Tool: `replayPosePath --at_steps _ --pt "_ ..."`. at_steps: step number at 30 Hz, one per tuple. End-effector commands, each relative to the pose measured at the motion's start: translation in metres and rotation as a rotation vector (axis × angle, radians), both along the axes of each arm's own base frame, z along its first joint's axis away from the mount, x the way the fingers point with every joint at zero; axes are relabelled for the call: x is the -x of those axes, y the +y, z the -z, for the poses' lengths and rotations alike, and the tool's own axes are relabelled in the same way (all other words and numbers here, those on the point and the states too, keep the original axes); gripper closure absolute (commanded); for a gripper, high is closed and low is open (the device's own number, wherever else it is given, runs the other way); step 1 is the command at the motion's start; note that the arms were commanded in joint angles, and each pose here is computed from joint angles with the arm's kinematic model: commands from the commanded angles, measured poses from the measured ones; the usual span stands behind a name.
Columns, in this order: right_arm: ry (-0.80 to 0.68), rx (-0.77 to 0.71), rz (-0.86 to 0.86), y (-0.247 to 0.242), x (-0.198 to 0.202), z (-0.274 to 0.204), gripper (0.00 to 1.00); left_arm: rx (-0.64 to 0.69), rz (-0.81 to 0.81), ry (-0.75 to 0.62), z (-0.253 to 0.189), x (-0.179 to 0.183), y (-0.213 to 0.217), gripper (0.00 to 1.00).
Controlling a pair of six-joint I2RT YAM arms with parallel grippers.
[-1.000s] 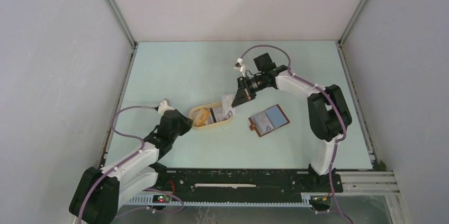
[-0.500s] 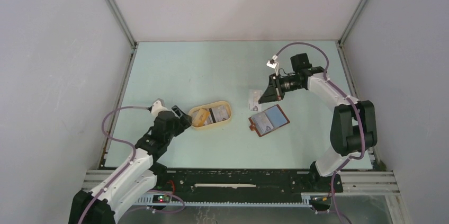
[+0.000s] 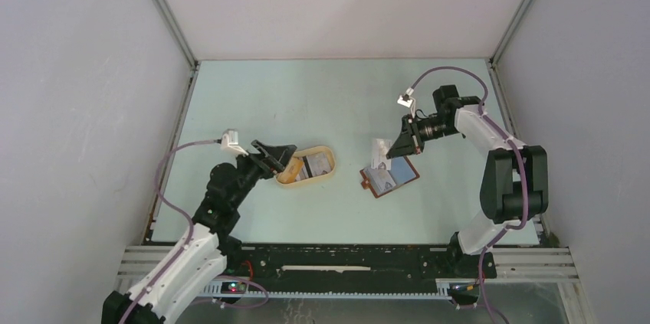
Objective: Put the credit cards into the card holder
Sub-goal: Insert the credit card into the card holder.
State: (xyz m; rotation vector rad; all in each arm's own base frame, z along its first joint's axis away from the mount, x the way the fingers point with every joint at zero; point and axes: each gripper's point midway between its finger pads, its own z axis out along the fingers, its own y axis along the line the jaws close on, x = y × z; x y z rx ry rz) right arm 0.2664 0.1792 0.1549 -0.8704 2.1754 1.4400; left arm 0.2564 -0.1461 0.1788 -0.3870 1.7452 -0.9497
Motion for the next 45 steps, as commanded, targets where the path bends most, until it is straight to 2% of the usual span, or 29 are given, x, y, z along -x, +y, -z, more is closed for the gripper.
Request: replayPosePath --at_steps 1,9,16,23,43,45 --pt "-0.013 -0.029 -0.050 0.001 0.011 -0.001 1.00 0.150 0.247 -0.182 -0.051 0.007 -0.044 0.10" --pt "-0.005 -0.059 -0.099 0.004 0.016 -0.005 1.00 0.043 0.566 -0.228 -0.059 0.015 -0.141 0.13" --pt "-0.024 -0.068 -0.112 0.005 0.017 -0.009 1.00 0.036 0.694 -0.197 -0.028 0.005 -0.196 0.20" --pt "-0.028 -0.073 -0.122 0.005 0.018 -0.010 1.00 0.035 0.736 -0.186 -0.019 0.004 -0.218 0.22" --pt "-0.028 -0.092 -0.145 0.006 0.020 -0.013 1.00 0.112 0.876 -0.143 -0.008 0.014 -0.258 0.49" --pt "-0.027 -0.092 -0.145 0.006 0.019 -0.012 1.00 0.118 0.885 -0.134 -0.007 0.015 -0.260 0.54"
